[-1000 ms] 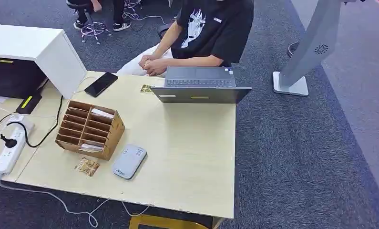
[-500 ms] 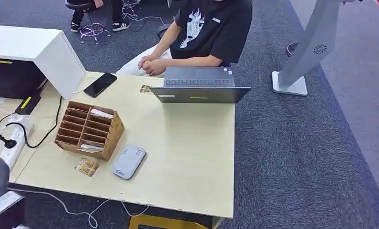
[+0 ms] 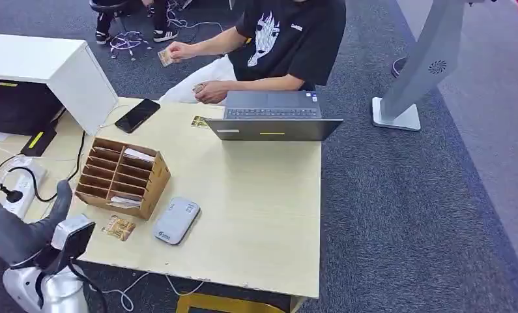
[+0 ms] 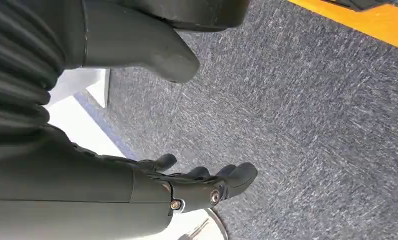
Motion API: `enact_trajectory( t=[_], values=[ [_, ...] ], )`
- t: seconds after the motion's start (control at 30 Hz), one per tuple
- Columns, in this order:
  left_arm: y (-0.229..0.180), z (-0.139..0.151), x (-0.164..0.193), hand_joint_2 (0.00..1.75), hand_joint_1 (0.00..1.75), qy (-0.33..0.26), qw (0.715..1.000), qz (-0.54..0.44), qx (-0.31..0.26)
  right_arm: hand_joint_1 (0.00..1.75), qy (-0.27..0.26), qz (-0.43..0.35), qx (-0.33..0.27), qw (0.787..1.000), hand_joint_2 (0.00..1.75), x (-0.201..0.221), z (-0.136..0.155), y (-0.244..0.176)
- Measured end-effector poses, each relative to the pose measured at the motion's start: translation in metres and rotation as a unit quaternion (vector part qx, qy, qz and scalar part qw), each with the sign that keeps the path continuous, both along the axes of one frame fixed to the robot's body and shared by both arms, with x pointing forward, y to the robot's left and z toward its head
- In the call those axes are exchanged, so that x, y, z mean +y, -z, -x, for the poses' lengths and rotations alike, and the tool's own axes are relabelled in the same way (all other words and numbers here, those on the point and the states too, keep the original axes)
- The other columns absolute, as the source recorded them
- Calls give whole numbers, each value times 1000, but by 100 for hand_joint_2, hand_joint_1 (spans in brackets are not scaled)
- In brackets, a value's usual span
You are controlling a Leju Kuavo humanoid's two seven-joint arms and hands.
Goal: Pass the card to the sensor for recognition and then transmit it.
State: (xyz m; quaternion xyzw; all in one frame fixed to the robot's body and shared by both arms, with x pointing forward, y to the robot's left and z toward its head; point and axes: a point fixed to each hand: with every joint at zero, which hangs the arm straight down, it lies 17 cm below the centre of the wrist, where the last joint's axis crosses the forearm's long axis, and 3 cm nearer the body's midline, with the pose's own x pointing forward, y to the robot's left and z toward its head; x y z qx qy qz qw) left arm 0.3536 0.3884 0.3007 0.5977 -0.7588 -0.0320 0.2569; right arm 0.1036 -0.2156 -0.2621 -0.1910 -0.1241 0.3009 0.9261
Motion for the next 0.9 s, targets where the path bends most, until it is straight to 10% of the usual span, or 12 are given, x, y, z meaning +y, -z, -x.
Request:
enact_trajectory(
  t=[0.43, 0.9],
  values=[
    [15, -108, 3, 175, 0, -13, 993, -53, 104, 0, -15, -14, -3, 1000, 175, 8, -18, -2],
    [-2, -123, -38, 175, 0, 17, 982, -161, 95, 0, -26, -19, -3, 999, 175, 12, -25, -3]
  ],
)
